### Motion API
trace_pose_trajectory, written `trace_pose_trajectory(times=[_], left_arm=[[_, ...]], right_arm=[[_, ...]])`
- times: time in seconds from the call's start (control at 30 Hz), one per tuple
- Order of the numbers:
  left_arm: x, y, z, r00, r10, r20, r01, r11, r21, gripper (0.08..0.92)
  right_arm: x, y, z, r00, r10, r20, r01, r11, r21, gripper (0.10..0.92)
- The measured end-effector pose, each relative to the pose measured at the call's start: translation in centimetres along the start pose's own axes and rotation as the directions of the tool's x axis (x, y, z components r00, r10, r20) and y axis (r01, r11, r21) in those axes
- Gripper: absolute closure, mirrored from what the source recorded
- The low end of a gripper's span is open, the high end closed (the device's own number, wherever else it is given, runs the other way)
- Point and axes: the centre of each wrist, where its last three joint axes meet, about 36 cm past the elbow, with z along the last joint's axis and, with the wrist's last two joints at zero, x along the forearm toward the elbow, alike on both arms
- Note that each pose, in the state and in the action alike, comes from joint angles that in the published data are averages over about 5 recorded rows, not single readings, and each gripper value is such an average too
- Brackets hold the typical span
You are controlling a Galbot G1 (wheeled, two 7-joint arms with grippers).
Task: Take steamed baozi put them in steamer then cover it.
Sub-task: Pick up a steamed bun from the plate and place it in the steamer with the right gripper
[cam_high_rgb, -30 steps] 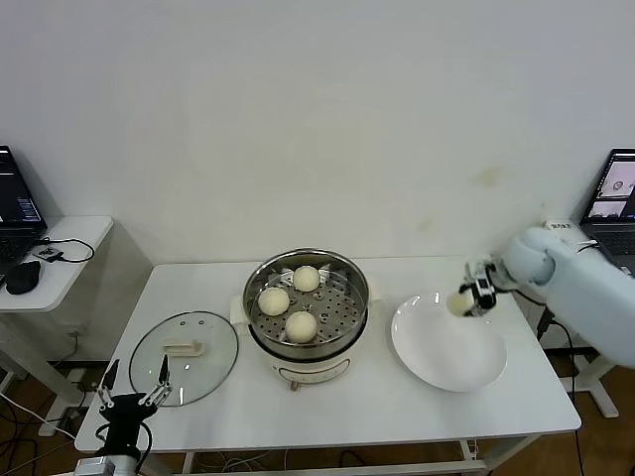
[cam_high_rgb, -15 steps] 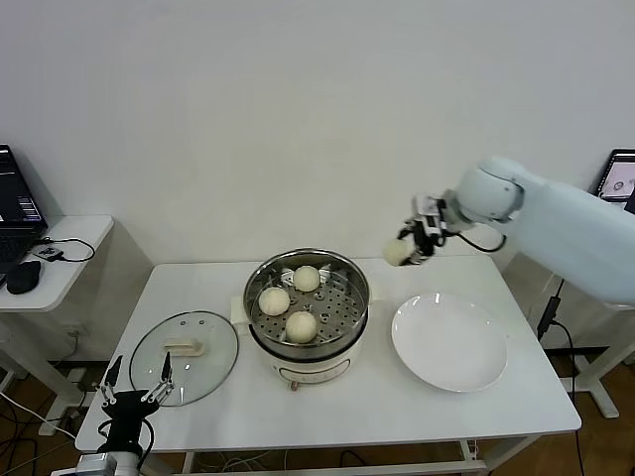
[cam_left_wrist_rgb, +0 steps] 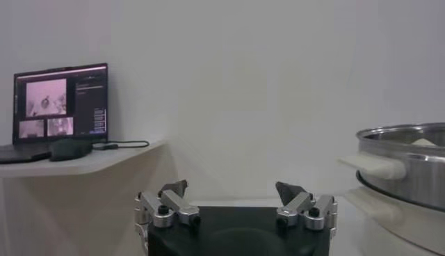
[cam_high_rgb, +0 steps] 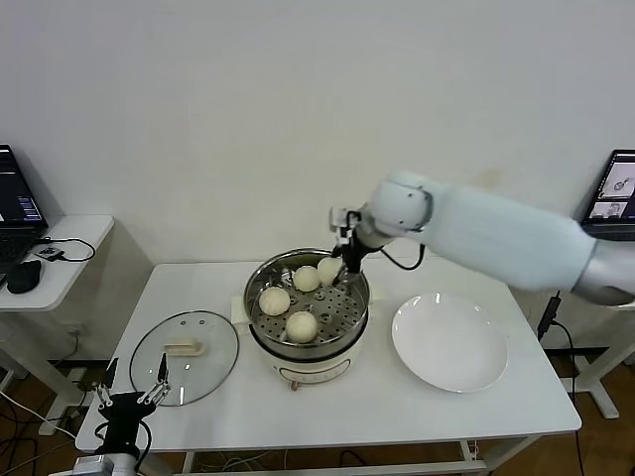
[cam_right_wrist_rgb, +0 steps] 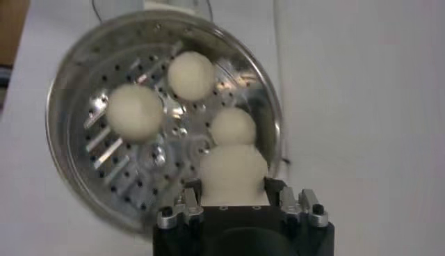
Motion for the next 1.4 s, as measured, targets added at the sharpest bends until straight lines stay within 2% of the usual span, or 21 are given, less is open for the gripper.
trace_pose_trajectory(times=[0.47, 0.7, 1.03, 1.13, 1.3, 1.4], left_arm=[[0.0, -0.1, 0.0, 1.0000, -0.003, 0.004, 0.003, 1.000, 0.004, 0.177], [0.0, -0.1, 0.1, 1.0000, -0.004, 0.002, 0.004, 1.000, 0.004, 0.177], [0.0, -0.2, 0.2, 1.0000, -0.005, 0.001, 0.005, 1.000, 0.008, 0.177], [0.0, -0.3, 0.1, 1.0000, -0.005, 0.002, 0.005, 1.000, 0.009, 0.177], [0.0, -0.1, 0.1, 1.0000, -0.006, 0.003, 0.006, 1.000, 0.005, 0.177], [0.0, 0.0, 0.0, 1.0000, -0.007, 0.005, 0.007, 1.000, 0.003, 0.177]], right_arm=[[-4.8, 2.0, -1.1, 0.997, -0.025, -0.072, 0.025, 1.000, -0.001, 0.445], [-5.8, 2.6, -1.1, 0.996, -0.027, -0.089, 0.028, 1.000, 0.002, 0.445], [-6.4, 2.9, -0.4, 0.993, -0.026, -0.111, 0.026, 1.000, 0.001, 0.399], [-6.3, 3.0, -0.2, 0.994, -0.024, -0.111, 0.024, 1.000, -0.001, 0.356], [-5.4, 2.7, 0.0, 0.995, -0.021, -0.096, 0.020, 1.000, -0.005, 0.231], [-4.2, 2.3, 0.2, 0.997, -0.010, -0.076, 0.010, 1.000, -0.008, 0.204]])
